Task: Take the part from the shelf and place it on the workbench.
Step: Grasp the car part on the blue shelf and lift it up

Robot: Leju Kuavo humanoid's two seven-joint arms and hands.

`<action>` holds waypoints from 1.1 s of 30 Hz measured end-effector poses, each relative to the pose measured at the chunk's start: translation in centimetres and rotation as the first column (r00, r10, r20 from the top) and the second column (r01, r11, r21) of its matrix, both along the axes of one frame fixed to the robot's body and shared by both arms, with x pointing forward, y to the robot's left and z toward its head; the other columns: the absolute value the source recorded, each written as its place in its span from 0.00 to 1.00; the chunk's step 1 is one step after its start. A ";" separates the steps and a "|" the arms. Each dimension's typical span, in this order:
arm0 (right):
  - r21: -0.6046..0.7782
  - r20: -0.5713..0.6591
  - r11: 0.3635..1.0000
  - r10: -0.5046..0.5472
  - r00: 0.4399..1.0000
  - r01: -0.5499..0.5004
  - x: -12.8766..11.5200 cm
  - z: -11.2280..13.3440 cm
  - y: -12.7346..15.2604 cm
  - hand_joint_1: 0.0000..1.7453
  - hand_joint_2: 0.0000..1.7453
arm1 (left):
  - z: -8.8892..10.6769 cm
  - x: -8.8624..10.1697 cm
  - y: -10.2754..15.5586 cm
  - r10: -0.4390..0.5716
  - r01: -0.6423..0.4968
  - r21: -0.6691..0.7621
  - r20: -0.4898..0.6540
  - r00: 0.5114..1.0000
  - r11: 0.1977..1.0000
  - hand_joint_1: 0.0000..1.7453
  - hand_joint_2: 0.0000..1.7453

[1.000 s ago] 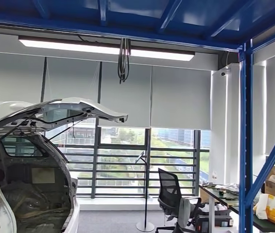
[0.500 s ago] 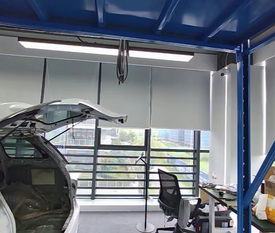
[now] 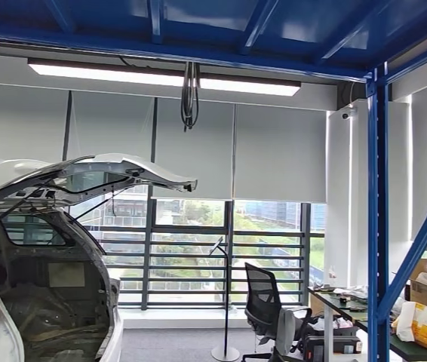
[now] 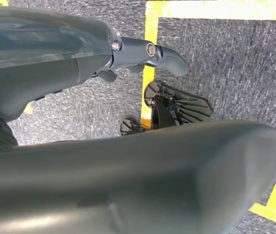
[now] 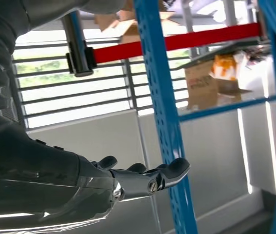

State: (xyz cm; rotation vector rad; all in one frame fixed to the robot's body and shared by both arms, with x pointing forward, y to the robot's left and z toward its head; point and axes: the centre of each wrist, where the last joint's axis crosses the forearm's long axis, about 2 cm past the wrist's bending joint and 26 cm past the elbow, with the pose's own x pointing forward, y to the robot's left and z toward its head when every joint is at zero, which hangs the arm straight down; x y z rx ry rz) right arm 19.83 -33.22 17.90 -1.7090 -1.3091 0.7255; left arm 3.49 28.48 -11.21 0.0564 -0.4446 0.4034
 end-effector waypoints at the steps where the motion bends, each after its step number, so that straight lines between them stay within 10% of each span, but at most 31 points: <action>1: 0.005 -0.014 1.000 -0.016 1.000 0.016 0.3 -0.2 -0.4 0.00 1.00 | 0.0 0.0 0.0 -0.004 0.004 -0.001 0.001 1.000 1.000 0.00 0.00; 33: 0.133 -0.221 0.991 0.011 0.975 0.019 13.7 -0.4 -2.8 0.00 1.00 | 0.1 1.2 1.2 -0.141 0.141 0.016 0.020 0.990 0.990 0.00 0.00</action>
